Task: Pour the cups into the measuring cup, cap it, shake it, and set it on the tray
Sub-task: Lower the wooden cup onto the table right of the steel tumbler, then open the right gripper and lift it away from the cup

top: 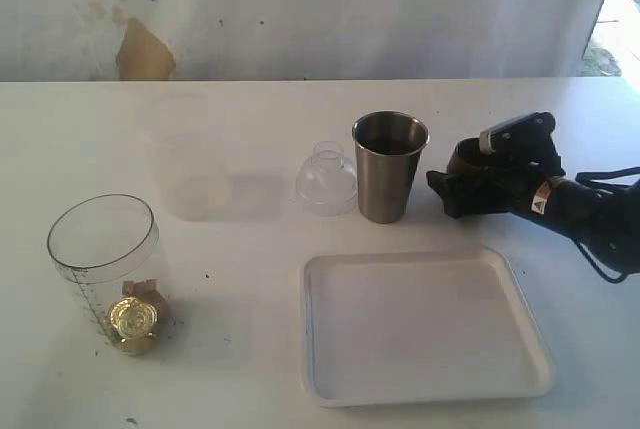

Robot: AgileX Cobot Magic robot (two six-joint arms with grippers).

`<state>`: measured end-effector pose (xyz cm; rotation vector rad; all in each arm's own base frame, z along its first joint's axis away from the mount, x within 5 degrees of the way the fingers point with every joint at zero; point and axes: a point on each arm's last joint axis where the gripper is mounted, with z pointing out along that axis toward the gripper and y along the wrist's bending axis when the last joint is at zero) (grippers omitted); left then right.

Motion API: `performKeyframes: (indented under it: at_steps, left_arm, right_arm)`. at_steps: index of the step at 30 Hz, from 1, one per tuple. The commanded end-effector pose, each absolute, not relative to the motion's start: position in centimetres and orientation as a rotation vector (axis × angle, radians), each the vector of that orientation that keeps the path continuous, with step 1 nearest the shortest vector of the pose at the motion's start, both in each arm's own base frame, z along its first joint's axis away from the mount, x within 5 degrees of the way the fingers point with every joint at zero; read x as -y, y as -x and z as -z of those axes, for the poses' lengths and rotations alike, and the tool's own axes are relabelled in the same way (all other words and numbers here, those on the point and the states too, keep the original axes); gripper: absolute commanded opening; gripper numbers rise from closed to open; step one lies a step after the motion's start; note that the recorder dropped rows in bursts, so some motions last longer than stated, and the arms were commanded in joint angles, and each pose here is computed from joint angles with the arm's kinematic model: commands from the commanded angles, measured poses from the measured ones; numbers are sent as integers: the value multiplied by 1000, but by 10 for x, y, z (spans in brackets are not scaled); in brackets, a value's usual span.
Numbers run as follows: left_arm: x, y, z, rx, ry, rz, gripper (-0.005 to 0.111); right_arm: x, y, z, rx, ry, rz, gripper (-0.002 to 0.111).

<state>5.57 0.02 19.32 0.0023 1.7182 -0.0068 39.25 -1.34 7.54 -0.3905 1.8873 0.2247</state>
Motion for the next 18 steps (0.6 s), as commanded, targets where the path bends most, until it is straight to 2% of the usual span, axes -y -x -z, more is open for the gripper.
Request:
performKeyframes:
  at_steps: [1,18]
  left_arm:
    - [0,-56,-192,-1716,-2,9,0]
    - [0,-56,-192,-1716,-2,9,0]
  right_arm:
    - [13,-394,-90,-1835,393,-217,85]
    - [13,-394,-145,-1736,385,-205,85]
